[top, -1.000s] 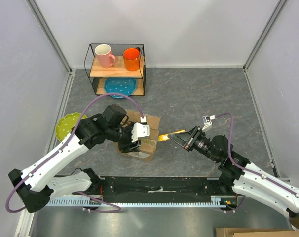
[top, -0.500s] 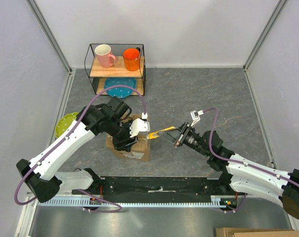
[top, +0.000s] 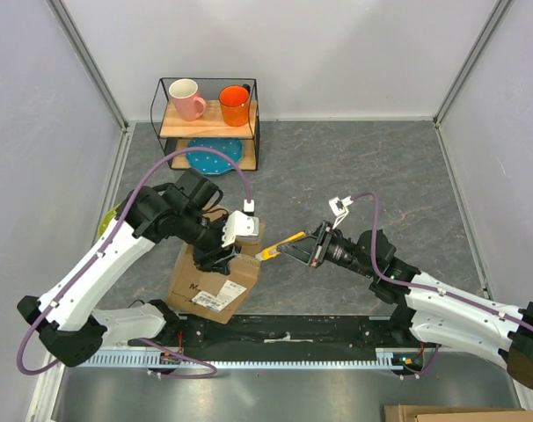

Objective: Unpack the express box
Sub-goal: Cut the express box at the center of the board.

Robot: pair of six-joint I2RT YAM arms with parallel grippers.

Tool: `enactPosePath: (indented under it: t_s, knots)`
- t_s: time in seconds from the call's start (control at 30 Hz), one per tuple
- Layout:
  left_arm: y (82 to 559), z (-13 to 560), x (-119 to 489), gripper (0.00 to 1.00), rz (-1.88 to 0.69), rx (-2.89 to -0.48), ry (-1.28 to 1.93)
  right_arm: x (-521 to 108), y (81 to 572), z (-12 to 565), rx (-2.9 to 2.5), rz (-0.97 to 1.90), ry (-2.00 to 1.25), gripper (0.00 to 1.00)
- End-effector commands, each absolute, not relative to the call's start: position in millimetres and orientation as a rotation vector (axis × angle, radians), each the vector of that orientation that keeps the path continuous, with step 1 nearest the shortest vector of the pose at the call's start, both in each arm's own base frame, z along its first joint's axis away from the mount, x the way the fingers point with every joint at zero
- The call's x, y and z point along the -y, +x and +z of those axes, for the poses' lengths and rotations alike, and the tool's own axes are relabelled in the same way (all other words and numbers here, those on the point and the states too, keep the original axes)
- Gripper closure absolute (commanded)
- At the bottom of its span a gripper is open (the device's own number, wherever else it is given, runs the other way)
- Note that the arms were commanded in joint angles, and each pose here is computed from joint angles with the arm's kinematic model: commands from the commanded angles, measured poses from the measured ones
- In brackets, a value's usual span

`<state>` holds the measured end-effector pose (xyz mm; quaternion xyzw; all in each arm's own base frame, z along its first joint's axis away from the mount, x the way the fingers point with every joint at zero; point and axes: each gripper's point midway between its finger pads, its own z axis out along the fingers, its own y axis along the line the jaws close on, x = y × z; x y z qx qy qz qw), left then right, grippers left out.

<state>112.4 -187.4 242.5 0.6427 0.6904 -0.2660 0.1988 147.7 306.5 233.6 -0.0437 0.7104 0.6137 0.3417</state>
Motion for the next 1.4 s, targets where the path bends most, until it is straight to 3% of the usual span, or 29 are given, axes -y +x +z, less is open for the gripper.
enactPosePath:
  t_s: [0.0, 0.3, 0.43, 0.67, 0.93, 1.13, 1.23, 1.3, 1.37]
  knots:
    - [139.6, 284.9, 209.9, 0.93, -0.704, -1.646, 1.679, -314.0, 97.3, 186.6, -2.091, 1.625, -0.369, 1.0]
    - [162.9, 252.3, 221.3, 0.88, -0.664, -1.675, 1.627, -333.1, 115.8, 237.3, -1.978, 1.576, -0.455, 1.0]
    - [191.3, 265.8, 233.8, 0.88, -0.607, -1.65, 1.467, -339.7, 126.7, 265.3, -1.926, 1.527, -0.491, 1.0]
    - [193.8, 297.5, 246.8, 0.76, -0.654, -1.519, 1.375, -338.3, 151.0, 313.4, -1.823, 1.401, -0.514, 1.0]
    - [210.1, 313.8, 253.8, 0.75, -0.594, -1.392, 1.32, -319.2, 177.7, 378.4, -1.694, 1.232, -0.504, 1.0]
    - [190.9, 259.0, 242.1, 0.73, -0.618, -1.47, 1.411, -319.8, 179.6, 356.5, -1.76, 1.22, -0.494, 1.0]
    - [185.3, 235.1, 234.0, 0.43, -0.608, -1.516, 1.428, -320.2, 177.2, 335.9, -1.802, 1.233, -0.477, 1.0]
    - [182.0, 231.5, 231.7, 0.01, -0.615, -1.535, 1.428, -320.7, 175.8, 327.1, -1.814, 1.243, -0.472, 1.0]
    - [179.3, 234.0, 232.0, 0.01, -0.634, -1.543, 1.421, -320.1, 171.8, 314.1, -1.838, 1.265, -0.458, 1.0]
